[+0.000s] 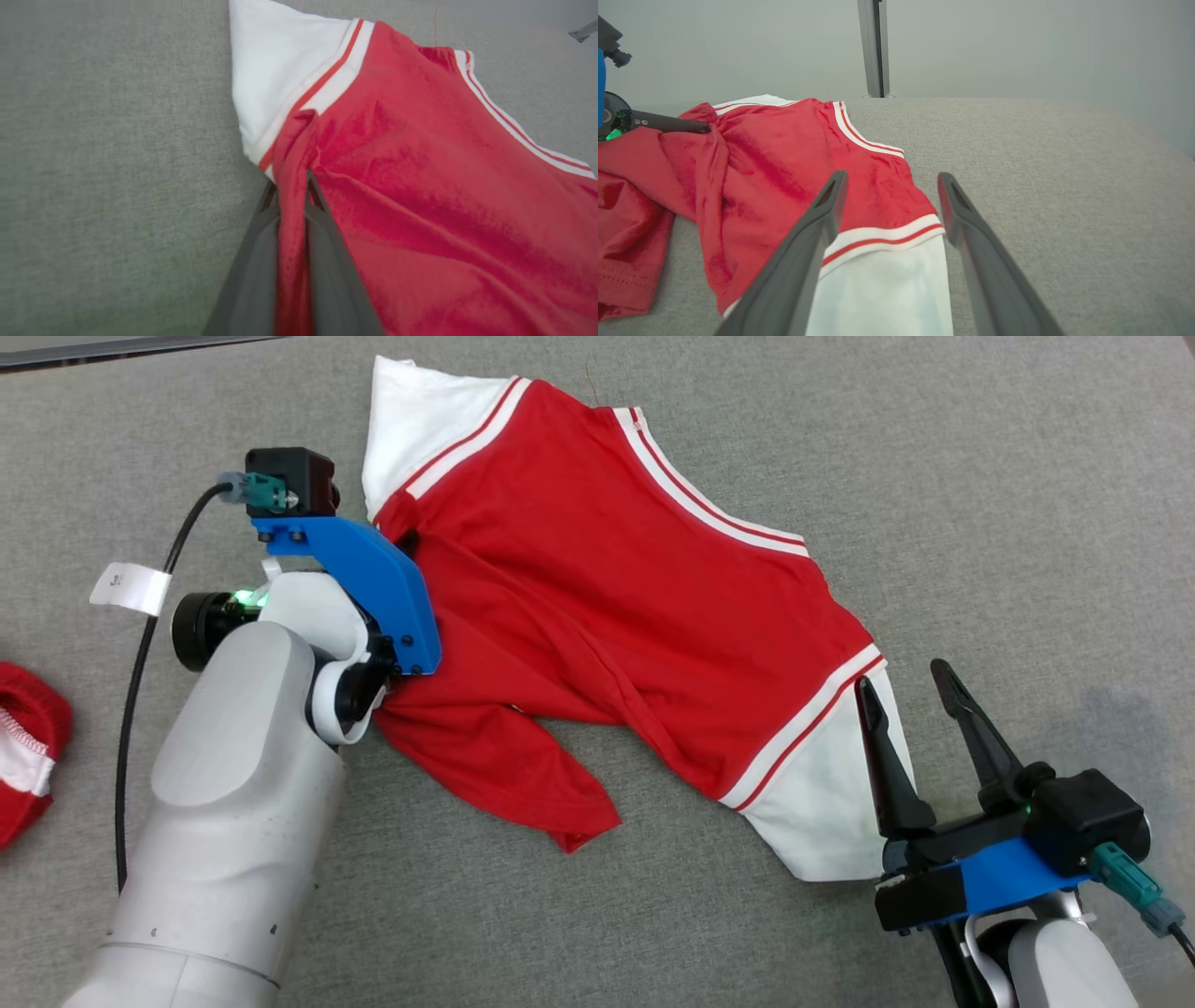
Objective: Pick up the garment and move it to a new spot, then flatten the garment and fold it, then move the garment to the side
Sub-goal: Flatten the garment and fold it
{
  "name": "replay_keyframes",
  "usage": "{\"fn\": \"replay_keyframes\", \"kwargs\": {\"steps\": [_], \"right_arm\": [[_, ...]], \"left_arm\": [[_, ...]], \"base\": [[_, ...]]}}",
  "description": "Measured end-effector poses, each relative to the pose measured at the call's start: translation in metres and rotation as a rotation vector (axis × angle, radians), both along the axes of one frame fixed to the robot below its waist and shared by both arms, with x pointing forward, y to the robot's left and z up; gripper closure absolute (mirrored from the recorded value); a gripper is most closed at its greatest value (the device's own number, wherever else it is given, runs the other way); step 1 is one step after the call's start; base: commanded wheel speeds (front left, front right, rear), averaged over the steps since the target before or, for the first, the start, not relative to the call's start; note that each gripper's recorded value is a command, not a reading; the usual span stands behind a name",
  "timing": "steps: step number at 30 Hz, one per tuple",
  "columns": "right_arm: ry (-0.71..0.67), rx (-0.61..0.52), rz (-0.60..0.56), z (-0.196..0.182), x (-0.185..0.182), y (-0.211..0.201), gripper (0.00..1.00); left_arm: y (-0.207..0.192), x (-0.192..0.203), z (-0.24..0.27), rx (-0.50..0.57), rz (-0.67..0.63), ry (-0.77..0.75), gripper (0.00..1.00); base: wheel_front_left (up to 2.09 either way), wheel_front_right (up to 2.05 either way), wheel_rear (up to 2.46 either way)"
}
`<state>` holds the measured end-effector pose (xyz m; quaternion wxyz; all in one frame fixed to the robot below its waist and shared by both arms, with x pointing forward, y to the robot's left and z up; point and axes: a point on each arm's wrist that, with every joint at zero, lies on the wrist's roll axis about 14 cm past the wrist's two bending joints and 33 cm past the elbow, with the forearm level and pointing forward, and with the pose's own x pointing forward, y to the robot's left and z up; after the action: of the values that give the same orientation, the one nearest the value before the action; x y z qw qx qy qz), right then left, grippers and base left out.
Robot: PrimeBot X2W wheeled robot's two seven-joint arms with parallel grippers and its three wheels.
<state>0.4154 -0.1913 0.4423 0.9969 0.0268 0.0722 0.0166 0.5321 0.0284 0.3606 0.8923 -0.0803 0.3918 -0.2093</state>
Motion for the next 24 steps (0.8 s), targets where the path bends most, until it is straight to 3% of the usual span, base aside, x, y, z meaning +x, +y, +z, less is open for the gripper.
{"fn": "replay_keyframes", "kwargs": {"steps": [10, 12, 14, 20, 21, 22, 23, 24], "right_arm": [[-0.04, 0.018, 0.028, 0.012, 0.006, 0.011, 0.0], [-0.065, 0.031, 0.044, 0.02, 0.007, 0.017, 0.0], [-0.073, 0.036, 0.052, 0.024, 0.006, 0.02, 0.0], [-0.095, 0.052, 0.061, 0.033, 0.0, 0.024, 0.0], [-0.093, 0.054, 0.063, 0.034, -0.001, 0.025, 0.0], [-0.093, 0.055, 0.065, 0.034, -0.002, 0.026, 0.0], [-0.094, 0.056, 0.069, 0.035, -0.002, 0.028, 0.0], [-0.093, 0.059, 0.072, 0.035, -0.002, 0.029, 0.0]], "left_arm": [[-0.002, 0.012, 0.066, -0.058, -0.011, -0.33, 1.0], [-0.02, -0.009, 0.098, -0.084, -0.108, -0.493, 1.0], [-0.031, -0.027, 0.108, -0.096, -0.164, -0.545, 1.0], [-0.056, -0.101, 0.098, -0.116, -0.321, -0.524, 1.0], [-0.062, -0.129, 0.089, -0.133, -0.356, -0.481, 1.0], [-0.065, -0.142, 0.084, -0.134, -0.376, -0.457, 0.7], [-0.067, -0.154, 0.08, -0.139, -0.391, -0.433, 0.28], [-0.069, -0.166, 0.076, -0.143, -0.405, -0.411, 0.0]], "base": [[0.0, 0.0, 0.0], [0.0, 0.0, 0.0], [0.0, 0.0, 0.0], [0.0, 0.0, 0.0], [0.0, 0.0, 0.0], [0.0, 0.0, 0.0], [0.0, 0.0, 0.0], [0.0, 0.0, 0.0]]}}
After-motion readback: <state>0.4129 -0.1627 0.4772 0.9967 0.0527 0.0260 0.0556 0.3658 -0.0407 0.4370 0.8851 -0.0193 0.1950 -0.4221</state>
